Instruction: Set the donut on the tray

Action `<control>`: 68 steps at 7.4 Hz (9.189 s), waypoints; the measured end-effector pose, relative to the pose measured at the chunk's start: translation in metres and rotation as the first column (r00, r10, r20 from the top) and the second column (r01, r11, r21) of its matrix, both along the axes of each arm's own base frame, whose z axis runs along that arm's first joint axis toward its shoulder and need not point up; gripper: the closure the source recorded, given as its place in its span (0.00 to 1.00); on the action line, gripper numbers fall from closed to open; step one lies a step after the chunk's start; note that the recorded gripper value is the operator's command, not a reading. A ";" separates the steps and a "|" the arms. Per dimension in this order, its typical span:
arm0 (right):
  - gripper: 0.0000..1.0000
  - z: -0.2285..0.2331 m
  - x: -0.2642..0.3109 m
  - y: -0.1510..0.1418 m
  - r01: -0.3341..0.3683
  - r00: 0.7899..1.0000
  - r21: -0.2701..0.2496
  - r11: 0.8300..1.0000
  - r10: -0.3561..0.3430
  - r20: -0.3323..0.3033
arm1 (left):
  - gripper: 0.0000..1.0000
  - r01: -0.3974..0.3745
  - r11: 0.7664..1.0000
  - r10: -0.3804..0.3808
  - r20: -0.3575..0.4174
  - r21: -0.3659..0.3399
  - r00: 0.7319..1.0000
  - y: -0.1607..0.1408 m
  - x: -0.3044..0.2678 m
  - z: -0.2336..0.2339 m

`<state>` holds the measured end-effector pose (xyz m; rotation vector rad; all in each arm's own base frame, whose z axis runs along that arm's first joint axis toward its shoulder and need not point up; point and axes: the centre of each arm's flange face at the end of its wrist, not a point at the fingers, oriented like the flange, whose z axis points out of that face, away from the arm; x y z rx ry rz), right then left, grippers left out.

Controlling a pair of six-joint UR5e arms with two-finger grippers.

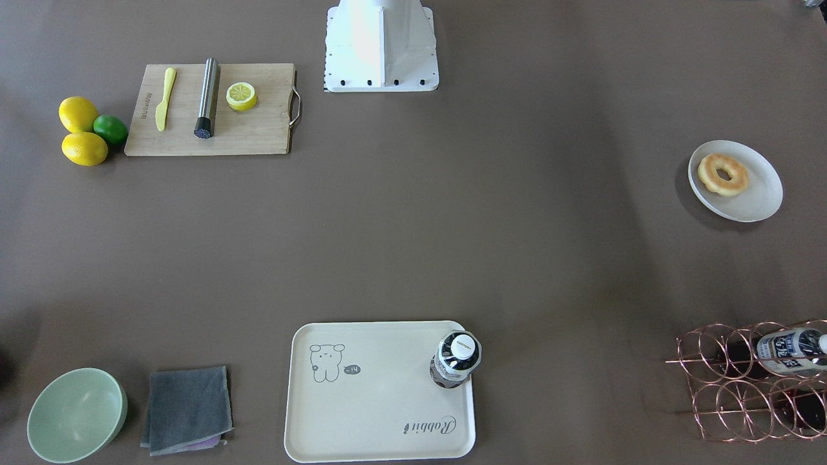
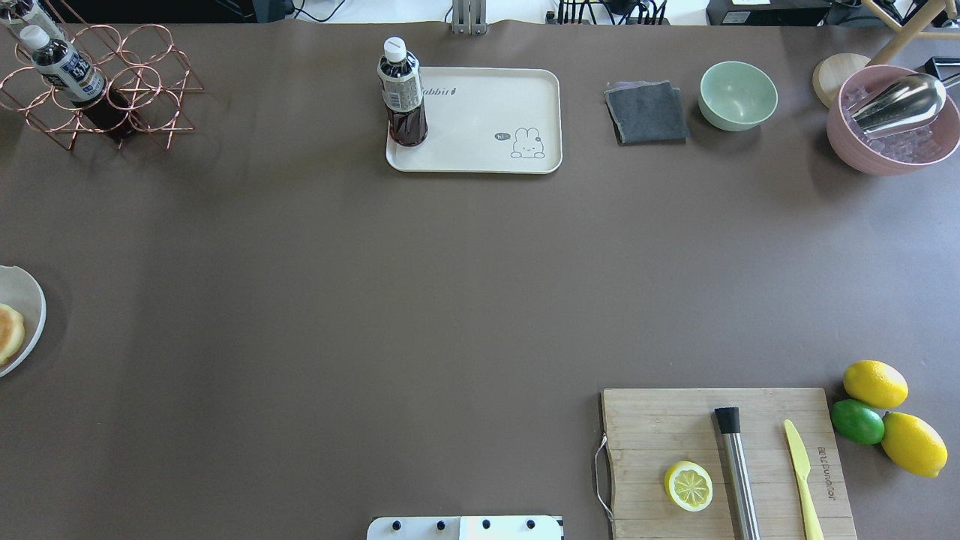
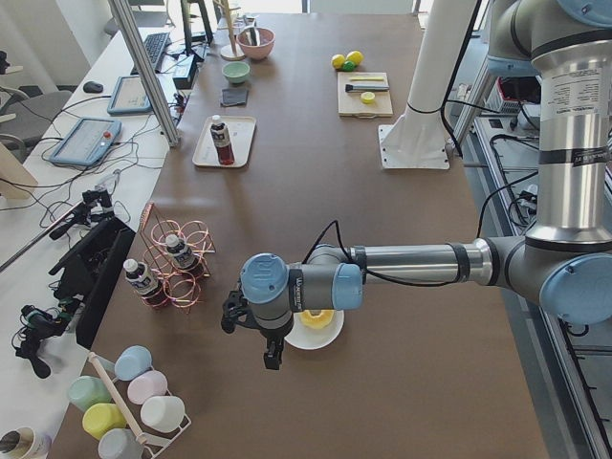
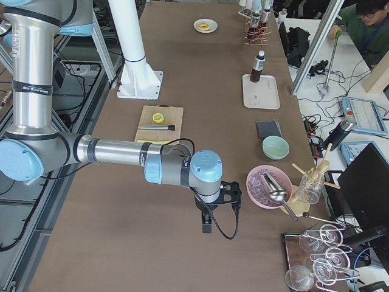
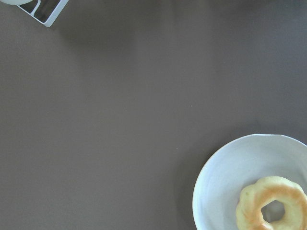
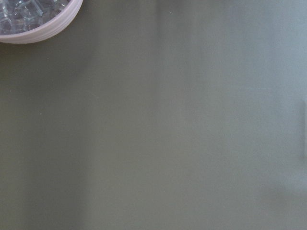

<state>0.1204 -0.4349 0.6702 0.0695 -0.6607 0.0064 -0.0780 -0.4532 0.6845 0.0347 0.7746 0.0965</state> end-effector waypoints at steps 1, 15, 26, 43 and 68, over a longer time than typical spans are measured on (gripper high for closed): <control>0.00 0.001 0.000 0.000 0.000 1.000 -0.001 1.000 0.000 0.000 | 0.01 0.000 1.000 0.000 0.000 -0.002 1.000 0.001 0.000 0.001; 0.00 0.006 -0.004 0.015 -0.002 0.999 -0.013 1.000 0.003 0.042 | 0.01 0.002 0.991 0.008 -0.072 0.133 0.997 -0.015 0.006 -0.031; 0.01 -0.021 -0.032 0.020 -0.011 0.979 0.151 0.989 -0.020 0.204 | 0.07 0.028 0.970 -0.001 -0.108 0.243 0.994 0.004 0.076 0.073; 0.01 -0.021 -0.053 0.013 -0.043 0.984 0.126 0.991 0.020 0.176 | 0.94 -0.048 0.988 0.086 -0.267 0.145 0.960 0.054 0.117 0.128; 0.01 -0.265 -0.326 -0.010 -0.225 0.834 -0.251 0.941 0.319 0.450 | 1.00 0.262 0.940 -0.316 -0.265 -0.220 0.911 0.044 0.565 -0.490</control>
